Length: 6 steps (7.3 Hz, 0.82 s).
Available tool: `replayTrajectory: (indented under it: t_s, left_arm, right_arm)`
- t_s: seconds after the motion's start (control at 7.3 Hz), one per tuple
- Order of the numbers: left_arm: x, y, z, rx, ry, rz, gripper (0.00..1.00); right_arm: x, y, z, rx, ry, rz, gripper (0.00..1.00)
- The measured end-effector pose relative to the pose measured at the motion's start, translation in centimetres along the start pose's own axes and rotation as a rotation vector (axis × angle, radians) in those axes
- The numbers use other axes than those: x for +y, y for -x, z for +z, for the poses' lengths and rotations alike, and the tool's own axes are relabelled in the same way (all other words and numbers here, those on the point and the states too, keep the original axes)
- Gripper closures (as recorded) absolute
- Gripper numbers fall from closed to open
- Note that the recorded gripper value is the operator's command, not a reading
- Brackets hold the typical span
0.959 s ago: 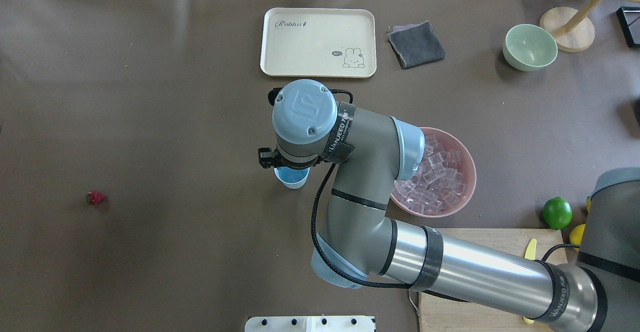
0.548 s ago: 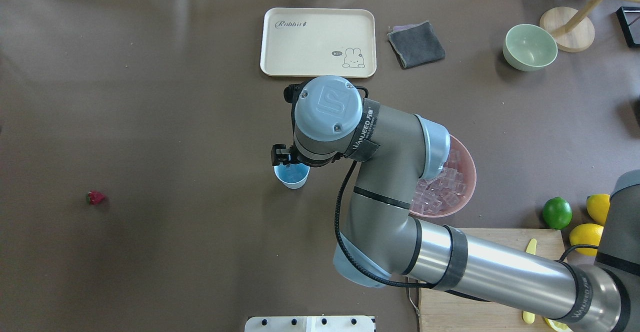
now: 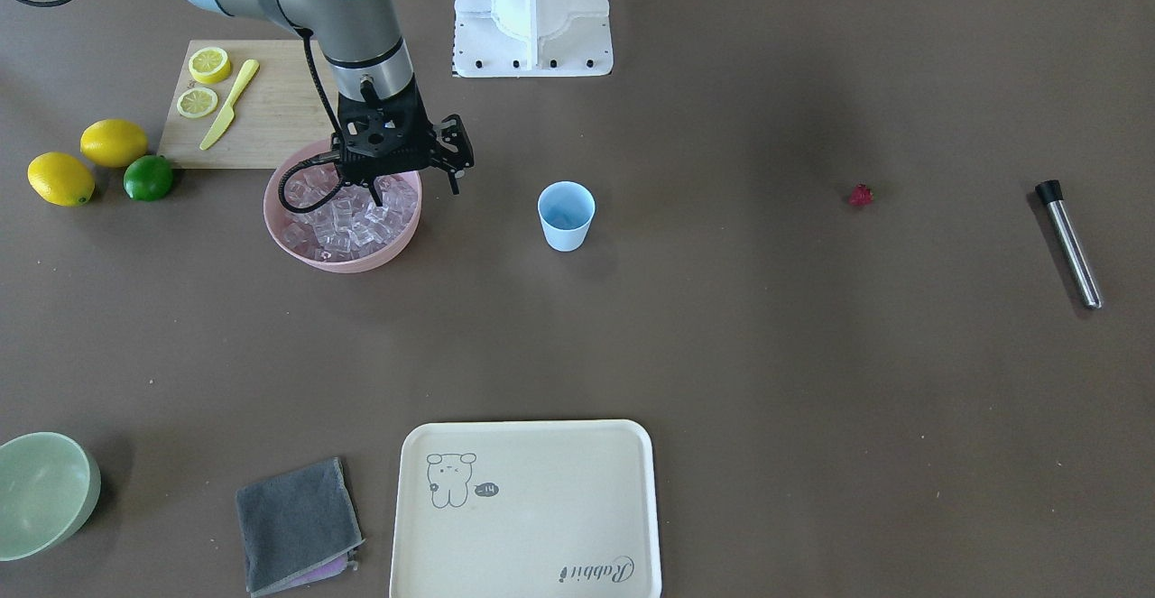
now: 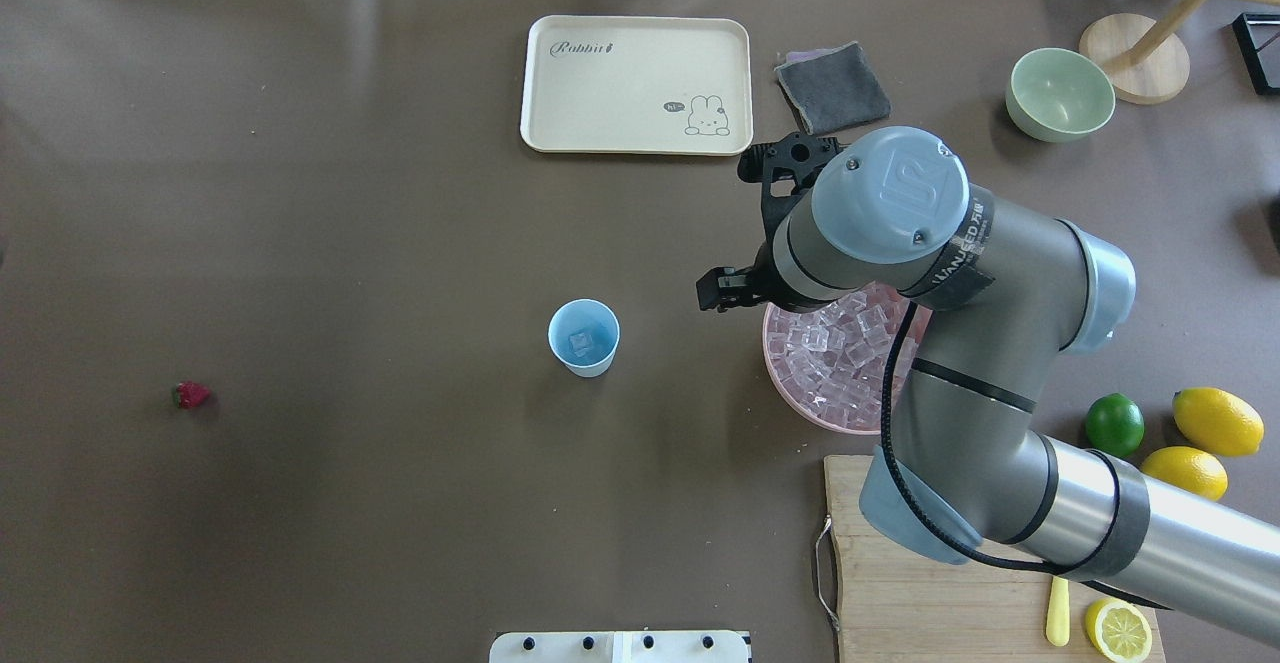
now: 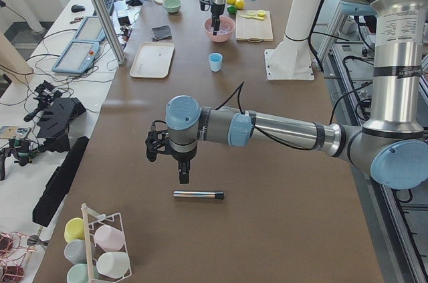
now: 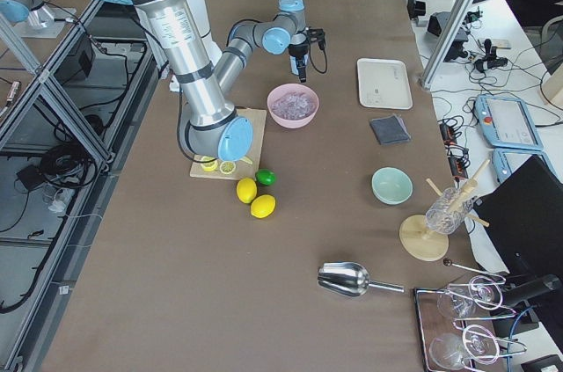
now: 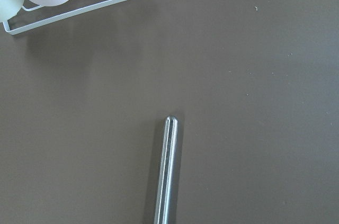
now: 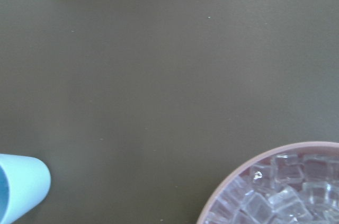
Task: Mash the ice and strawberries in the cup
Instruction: 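Lift the right gripper from the cup and move back over the bowl, then lower the right gripper into the ice and grasp a third cube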
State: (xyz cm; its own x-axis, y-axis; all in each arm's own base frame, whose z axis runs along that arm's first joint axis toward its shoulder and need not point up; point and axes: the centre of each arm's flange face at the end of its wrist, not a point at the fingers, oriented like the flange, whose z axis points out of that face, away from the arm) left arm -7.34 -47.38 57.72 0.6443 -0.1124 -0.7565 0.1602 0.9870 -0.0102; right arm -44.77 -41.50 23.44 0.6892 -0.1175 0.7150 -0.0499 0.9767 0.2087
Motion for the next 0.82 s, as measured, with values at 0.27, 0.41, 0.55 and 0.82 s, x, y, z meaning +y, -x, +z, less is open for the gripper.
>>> replayTrajectory:
  t_s: [0.27,0.41,0.55,0.82]
  left_arm:
    - [0.0,-0.1,0.0,0.018,0.003,-0.001,0.01]
    - [0.0,-0.1,0.0,0.020,0.002,0.000,0.01]
    - [-0.1,-0.2,-0.1,0.021,0.001,0.002,0.01]
    - [-0.2,-0.4,-0.2,0.022,-0.002,0.005,0.01]
  right_arm:
    - [0.6,-2.7,1.3,0.041,0.013,0.023,0.03]
    - [1.0,-3.9,1.8,0.057,0.020,0.030,0.06]
    - [1.4,-4.7,2.3,0.071,0.028,0.033,0.09]
    - [1.9,-4.8,3.3,0.086,0.047,0.025,0.21]
